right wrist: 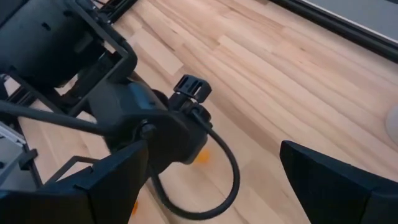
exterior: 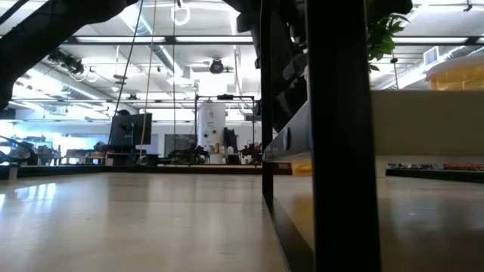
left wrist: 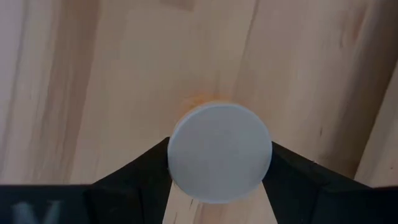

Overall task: Pick and place medicine bottles onto shelf by color
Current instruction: Put the orange pill bottle on the shelf aligned with the other orange pill bottles

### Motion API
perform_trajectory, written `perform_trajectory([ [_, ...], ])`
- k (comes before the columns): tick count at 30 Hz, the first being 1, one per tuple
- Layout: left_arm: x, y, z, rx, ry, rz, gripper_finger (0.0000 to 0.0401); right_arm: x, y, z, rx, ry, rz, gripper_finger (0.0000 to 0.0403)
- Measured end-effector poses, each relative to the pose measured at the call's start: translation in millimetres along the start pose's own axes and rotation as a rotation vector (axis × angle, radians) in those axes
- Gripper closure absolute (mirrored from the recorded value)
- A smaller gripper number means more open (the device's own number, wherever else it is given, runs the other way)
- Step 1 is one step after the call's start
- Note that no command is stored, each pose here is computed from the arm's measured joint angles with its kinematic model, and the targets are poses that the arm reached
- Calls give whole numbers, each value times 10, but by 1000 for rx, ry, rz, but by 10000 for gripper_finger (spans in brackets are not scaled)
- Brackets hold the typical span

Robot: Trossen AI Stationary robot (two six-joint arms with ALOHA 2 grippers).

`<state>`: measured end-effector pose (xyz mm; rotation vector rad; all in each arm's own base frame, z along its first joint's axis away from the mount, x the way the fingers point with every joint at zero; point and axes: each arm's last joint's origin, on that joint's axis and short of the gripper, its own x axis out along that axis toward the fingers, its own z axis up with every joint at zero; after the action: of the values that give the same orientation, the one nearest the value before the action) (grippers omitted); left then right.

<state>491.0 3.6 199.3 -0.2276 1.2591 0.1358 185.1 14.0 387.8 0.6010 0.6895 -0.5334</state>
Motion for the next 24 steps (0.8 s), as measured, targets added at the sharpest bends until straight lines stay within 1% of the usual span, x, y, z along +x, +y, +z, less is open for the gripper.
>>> perform_trajectory([
  [3,1,-58,4,26,-18,-6,177,-6,13,-12,-12,0,5,28],
  [6,1,-73,11,36,-28,-8,160,-11,23,-24,-25,1,8,28],
  [13,0,-20,13,26,-17,-6,84,-33,62,-73,-30,14,26,28],
  [17,-39,33,-7,15,15,-17,41,-55,38,-157,-46,68,-10,28],
  [20,-208,52,-15,2,26,-14,19,-95,6,-239,-64,121,-41,28],
  [21,-298,44,5,0,3,-19,14,-117,-2,-262,-61,130,-43,28],
  [24,-531,43,-7,4,-18,-6,9,-178,-7,-319,-58,145,-33,28],
])
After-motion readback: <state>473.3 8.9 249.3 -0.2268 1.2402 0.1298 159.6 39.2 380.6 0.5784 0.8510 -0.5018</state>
